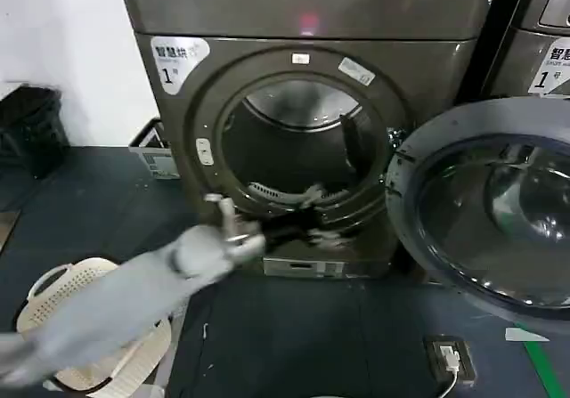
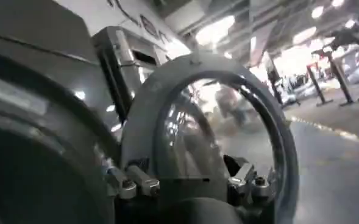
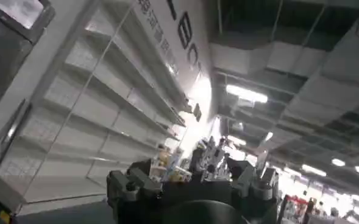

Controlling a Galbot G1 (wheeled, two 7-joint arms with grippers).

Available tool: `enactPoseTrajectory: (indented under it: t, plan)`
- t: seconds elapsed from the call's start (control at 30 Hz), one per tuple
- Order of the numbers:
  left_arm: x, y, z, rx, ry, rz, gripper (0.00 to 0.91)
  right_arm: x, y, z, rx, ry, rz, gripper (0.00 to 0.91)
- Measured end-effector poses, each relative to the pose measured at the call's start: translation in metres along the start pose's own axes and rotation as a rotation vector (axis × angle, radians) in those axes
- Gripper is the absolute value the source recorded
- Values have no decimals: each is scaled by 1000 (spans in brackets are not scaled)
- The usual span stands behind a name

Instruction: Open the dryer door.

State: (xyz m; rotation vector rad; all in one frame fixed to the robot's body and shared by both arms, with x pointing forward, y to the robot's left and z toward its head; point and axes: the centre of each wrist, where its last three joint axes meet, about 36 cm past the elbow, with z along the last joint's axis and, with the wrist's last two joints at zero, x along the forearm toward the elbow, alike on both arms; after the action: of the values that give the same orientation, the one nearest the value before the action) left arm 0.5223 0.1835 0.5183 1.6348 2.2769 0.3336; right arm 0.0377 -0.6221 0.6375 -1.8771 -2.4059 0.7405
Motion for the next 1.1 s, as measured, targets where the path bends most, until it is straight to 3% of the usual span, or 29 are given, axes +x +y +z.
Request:
enactPoseTrajectory:
  t: [0.2, 0.4, 0.7, 0.97, 1.1]
  plan:
    - [91, 5, -6, -59, 137, -75, 907, -3, -1, -9, -6, -71, 10, 907]
    - [192, 11, -18, -110, 383, -124, 907, -5, 5, -10, -2, -99, 10, 907]
    - [273, 36, -78, -263, 721, 50, 907, -16, 12, -12, -3, -106, 10, 907]
    - [337, 71, -127, -383, 1123, 231, 907, -33, 9, -8, -9, -111, 21, 907]
    - [349, 77, -137, -395, 1247, 294, 907, -41, 14, -3, -7, -122, 9, 907]
